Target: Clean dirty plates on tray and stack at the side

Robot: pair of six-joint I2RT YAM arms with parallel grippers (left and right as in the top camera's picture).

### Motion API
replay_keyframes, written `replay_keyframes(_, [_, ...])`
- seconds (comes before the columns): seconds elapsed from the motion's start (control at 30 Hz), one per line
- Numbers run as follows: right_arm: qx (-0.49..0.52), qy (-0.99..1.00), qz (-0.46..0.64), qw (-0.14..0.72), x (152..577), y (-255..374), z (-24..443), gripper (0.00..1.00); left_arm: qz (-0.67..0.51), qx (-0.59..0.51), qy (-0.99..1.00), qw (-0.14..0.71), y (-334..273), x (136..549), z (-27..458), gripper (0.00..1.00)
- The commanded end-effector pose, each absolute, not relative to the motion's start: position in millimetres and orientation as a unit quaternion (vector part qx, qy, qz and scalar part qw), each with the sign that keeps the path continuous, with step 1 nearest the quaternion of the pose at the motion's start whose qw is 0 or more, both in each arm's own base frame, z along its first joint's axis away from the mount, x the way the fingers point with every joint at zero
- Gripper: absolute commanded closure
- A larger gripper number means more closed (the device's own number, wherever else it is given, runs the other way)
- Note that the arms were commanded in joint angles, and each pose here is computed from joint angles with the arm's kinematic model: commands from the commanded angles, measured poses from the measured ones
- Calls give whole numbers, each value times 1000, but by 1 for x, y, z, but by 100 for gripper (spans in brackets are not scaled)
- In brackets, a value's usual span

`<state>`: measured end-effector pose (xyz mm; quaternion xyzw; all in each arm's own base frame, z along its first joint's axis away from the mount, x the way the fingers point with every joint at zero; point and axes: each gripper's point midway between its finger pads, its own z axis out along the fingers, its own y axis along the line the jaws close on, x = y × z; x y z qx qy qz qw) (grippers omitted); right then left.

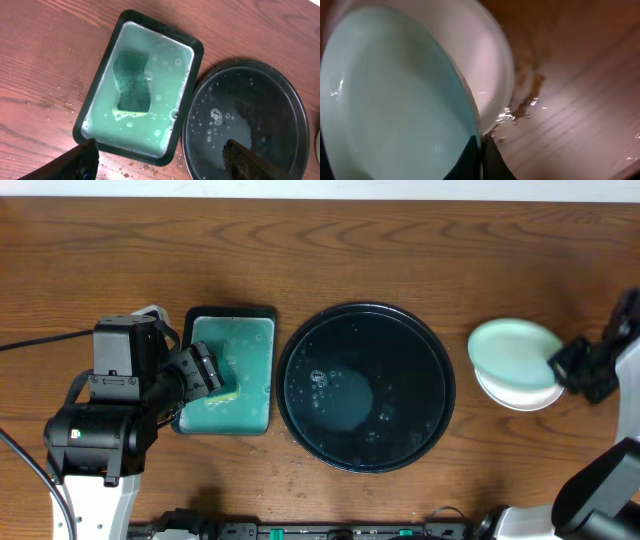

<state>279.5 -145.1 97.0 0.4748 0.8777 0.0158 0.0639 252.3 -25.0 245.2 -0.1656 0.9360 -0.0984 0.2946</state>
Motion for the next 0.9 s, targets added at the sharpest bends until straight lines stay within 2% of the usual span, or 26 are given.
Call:
replay_keyframes(0.0, [491, 869, 37, 41, 262, -143, 68, 99, -99, -164, 934, 301, -24, 253, 251, 20])
replay_keyframes(0.03, [486, 872, 46, 42, 262, -140, 64, 96, -99, -164, 934, 301, -24, 253, 251, 20])
replay_keyframes(0.1, [486, 871, 50, 42, 262, -140, 64, 75, -99, -164, 934, 301, -24, 253, 251, 20])
replay_keyframes(0.13, [486, 871, 54, 48, 265, -139, 67, 70, -99, -164, 934, 301, -24, 253, 251, 20])
replay_keyframes(0.27, [454, 882, 89, 87, 277, -130, 98, 66, -99, -164, 934, 301, -24, 253, 251, 20])
replay_keyframes(0.37, [384, 901, 138, 145, 287, -109, 140, 65, -99, -164, 934, 301, -24, 253, 251, 20])
replay_keyframes(0.43, [296, 911, 206, 201, 293, -75, 179, 64, -99, -164, 934, 301, -24, 253, 251, 20])
replay_keyframes(0.5, [161, 903, 288, 276, 290, -23, 230, 62, -99, -164, 934, 301, -24, 253, 251, 20])
replay_keyframes(0.6, [35, 883, 329, 334, 267, 28, 274, 54, -99, -164, 934, 301, -24, 253, 251, 20])
replay_keyframes(0.63, [9, 879, 325, 348, 259, 40, 284, 36, -99, -164, 934, 301, -24, 253, 251, 20])
replay_keyframes(0.67, [-9, 877, 321, 358, 252, 48, 290, 1, -99, -164, 934, 301, -24, 253, 251, 20])
replay_keyframes(0.87, [-98, 847, 323, 411, 204, 90, 326, 1, -99, -164, 934, 301, -24, 253, 251, 20])
